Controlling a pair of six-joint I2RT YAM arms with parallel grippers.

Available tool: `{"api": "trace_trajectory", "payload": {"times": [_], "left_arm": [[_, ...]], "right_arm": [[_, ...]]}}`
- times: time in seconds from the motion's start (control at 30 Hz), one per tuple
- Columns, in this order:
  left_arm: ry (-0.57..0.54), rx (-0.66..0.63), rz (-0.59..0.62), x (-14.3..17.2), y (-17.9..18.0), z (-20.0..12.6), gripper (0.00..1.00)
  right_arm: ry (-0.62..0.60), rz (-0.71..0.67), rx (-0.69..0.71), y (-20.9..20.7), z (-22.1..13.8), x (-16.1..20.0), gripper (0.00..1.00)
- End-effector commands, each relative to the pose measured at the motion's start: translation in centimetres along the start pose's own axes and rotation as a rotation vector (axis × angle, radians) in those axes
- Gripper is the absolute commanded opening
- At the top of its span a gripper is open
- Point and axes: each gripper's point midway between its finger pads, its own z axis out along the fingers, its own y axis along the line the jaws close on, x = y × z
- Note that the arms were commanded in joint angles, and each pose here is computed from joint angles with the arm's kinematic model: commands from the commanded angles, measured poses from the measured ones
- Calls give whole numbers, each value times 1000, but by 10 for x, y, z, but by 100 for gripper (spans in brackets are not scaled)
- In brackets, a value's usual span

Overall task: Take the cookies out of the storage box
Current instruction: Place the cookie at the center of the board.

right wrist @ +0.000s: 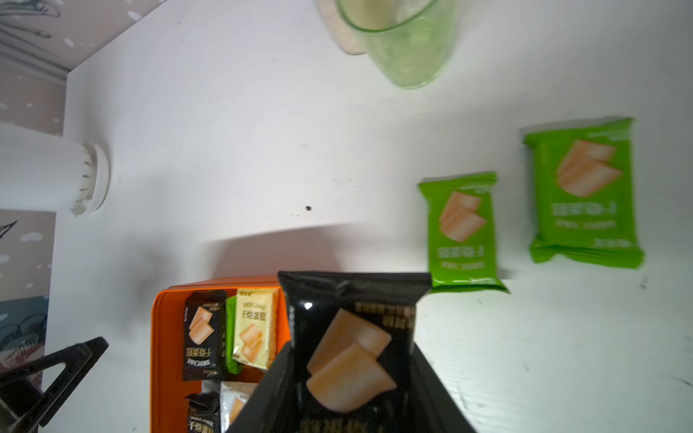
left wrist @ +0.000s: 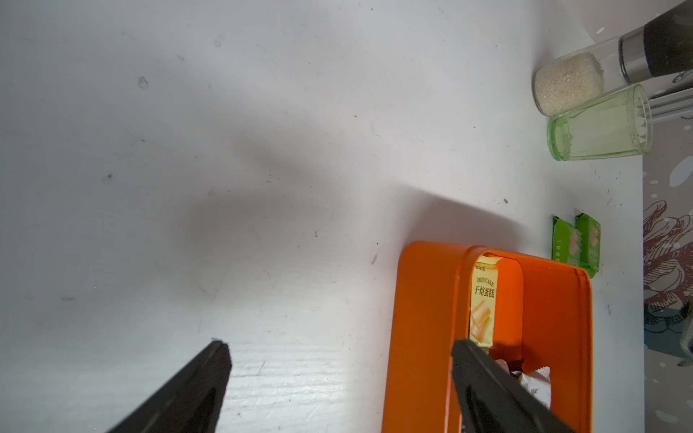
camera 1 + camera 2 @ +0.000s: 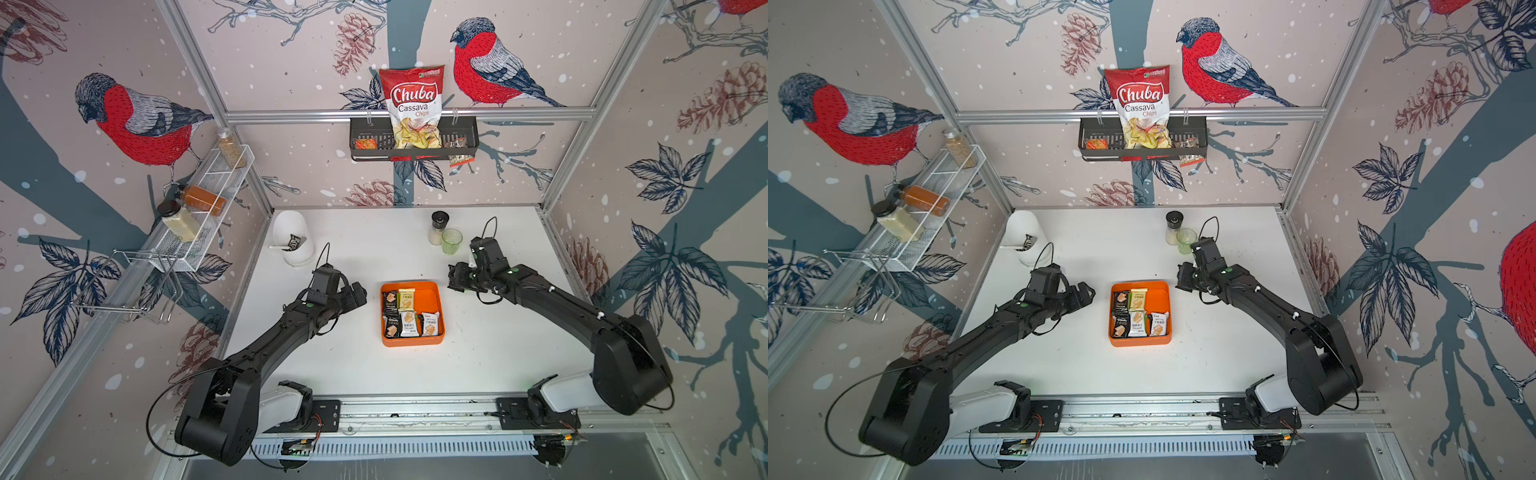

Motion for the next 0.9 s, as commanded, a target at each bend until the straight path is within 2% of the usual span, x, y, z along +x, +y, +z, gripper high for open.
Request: {"api": "trace_trajectory", "payload": {"times": [0.0,0.17,0.4,0.67,0.87], "left_arm": [[-7,-5,23,-5,-6,1,96],[5,-2,47,-10,-16,4,96],[12,10,64,-14,-28,8,96],[16,9,63,-12,-29,10,96],[9,-2,62,-11,-25,8,96]], "right_arm": [[9,6,51,-36,-6,0,40],[25,77,153,-97,-13,0,40],[16,111,280,-151,-19,-16,40],[54,3,432,-179,-6,-35,40],[88,-12,457,-186,14,-46,41]]}}
